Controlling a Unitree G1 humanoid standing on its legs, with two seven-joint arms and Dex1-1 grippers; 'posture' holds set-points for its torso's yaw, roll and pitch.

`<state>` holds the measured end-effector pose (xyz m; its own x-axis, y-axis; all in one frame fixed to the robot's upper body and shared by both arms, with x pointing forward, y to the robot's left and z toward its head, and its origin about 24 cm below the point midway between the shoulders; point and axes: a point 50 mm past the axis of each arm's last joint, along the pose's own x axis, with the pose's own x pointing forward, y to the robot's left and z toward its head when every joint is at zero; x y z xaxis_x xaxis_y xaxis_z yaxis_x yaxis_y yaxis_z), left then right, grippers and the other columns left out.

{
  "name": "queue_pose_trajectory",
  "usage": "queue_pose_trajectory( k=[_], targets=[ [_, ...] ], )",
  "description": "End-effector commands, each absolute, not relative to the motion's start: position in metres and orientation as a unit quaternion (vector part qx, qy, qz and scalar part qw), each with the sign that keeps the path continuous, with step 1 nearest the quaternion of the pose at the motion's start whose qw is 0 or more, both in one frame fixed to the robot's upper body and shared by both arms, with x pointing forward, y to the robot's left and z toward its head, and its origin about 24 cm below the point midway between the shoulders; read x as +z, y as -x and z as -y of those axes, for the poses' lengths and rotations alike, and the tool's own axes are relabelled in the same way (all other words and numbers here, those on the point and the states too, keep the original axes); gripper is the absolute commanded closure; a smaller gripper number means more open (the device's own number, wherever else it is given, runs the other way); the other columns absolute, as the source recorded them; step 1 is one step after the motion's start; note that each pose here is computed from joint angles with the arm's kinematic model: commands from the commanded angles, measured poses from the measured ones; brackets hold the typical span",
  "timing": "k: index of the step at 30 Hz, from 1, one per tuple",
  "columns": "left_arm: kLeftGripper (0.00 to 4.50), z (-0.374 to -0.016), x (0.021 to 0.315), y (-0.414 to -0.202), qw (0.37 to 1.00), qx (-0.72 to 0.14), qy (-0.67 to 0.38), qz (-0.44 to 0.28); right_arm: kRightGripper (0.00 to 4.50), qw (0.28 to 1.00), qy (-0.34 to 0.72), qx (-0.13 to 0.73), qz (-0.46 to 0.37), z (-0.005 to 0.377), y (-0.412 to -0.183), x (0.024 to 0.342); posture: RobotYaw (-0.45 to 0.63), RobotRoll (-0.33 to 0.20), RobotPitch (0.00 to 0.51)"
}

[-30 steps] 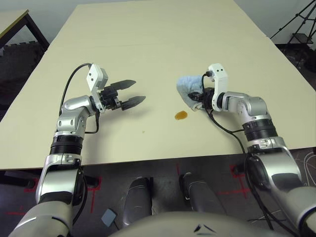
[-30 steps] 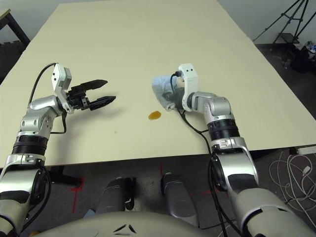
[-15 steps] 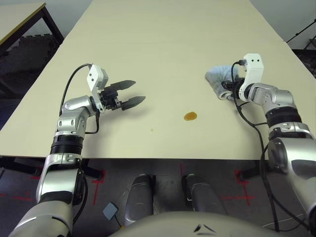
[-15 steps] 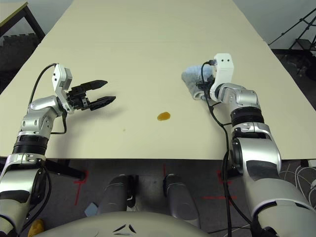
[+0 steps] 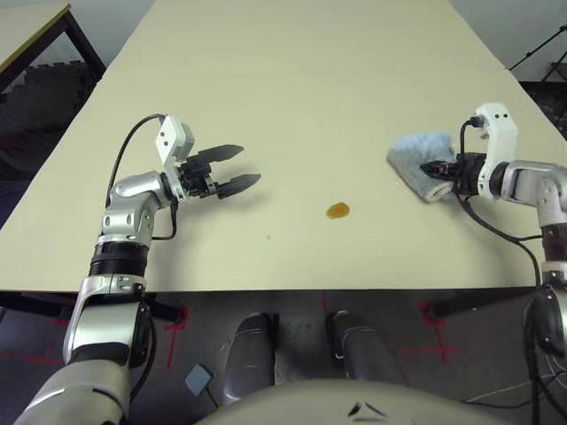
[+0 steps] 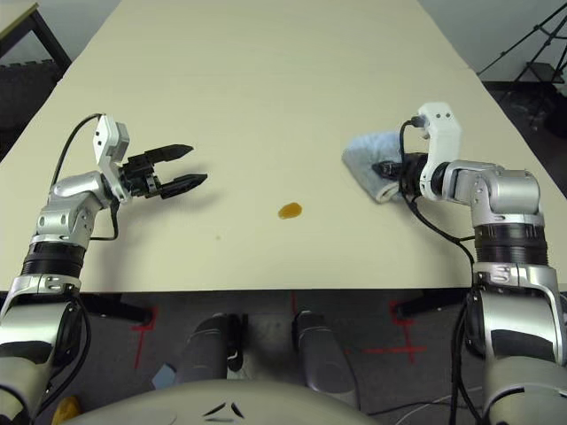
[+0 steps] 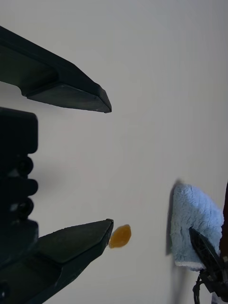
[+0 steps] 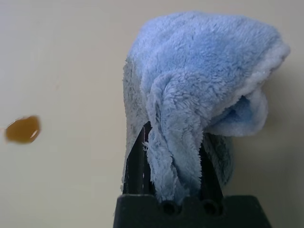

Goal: Wipe the water off the table with a rag.

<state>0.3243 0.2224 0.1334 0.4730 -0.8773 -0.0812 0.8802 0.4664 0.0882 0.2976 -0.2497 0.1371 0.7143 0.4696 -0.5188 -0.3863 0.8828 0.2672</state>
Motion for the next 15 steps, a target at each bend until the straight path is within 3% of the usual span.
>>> queue_pose_trajectory(
  k=[1, 15],
  targets=[
    [0.00, -0.223, 0.131, -0.325, 0.853, -0.518, -0.061, -0.027, 4.36, 0.922, -0.082, 0.231, -0.299, 0.239, -0.286, 0.134, -0.19, 0.000, 0.144],
    [0.00, -0.225, 0.131, -0.326, 0.843, -0.533, -0.058, -0.041, 4.36, 0.907, -0.150, 0.230, -0.321, 0.169, -0.271, 0.092, -0.20, 0.000, 0.154]
  ],
)
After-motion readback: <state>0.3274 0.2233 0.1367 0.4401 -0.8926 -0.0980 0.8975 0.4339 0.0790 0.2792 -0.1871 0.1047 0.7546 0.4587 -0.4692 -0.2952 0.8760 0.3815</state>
